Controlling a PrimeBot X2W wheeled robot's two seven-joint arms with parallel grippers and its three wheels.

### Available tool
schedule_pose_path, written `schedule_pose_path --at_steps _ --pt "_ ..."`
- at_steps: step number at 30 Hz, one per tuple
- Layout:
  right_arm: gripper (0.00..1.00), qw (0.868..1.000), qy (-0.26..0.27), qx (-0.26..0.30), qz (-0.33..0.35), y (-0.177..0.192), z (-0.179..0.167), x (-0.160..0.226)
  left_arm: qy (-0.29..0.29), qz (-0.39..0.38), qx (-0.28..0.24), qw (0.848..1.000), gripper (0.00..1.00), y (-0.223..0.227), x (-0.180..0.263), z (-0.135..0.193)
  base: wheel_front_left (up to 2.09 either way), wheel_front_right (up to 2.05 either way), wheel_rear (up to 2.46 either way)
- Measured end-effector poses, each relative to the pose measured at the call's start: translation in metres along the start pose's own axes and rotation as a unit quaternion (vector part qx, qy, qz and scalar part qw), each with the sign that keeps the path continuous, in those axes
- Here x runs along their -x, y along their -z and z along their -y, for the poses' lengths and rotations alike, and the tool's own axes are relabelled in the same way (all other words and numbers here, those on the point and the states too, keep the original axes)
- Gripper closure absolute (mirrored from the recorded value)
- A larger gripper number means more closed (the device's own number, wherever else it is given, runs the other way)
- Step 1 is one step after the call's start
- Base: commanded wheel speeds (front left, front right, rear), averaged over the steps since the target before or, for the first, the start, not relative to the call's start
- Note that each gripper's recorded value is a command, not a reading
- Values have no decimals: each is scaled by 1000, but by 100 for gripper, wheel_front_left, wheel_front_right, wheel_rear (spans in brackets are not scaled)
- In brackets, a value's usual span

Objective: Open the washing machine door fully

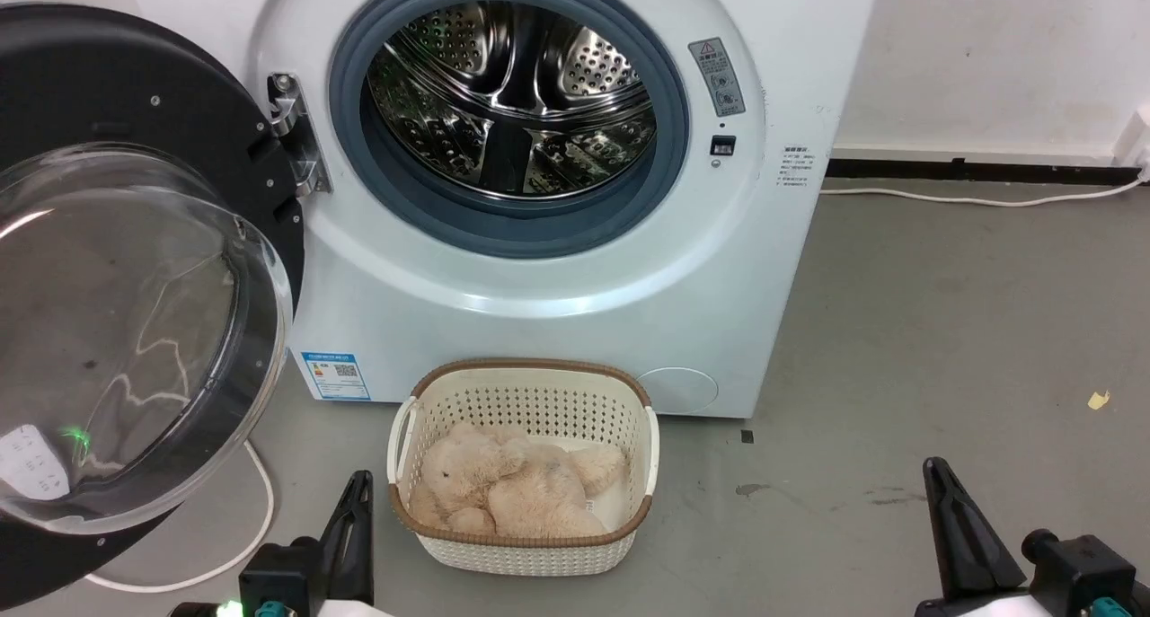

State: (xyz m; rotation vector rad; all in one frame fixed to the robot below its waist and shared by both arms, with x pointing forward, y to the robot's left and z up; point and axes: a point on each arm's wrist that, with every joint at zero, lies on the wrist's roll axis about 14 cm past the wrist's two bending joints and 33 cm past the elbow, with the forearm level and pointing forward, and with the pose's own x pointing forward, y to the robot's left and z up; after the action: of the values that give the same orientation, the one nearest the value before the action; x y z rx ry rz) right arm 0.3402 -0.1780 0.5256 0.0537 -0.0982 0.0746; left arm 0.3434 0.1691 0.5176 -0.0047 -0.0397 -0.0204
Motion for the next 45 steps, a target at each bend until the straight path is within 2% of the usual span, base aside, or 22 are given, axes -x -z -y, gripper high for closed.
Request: schedule_pose_path --at_steps 45 --pt "100 999 -15 22 -34 6 -8 -14 -4 -13 -14 1000 100 -2 -14 -5 0 0 0"
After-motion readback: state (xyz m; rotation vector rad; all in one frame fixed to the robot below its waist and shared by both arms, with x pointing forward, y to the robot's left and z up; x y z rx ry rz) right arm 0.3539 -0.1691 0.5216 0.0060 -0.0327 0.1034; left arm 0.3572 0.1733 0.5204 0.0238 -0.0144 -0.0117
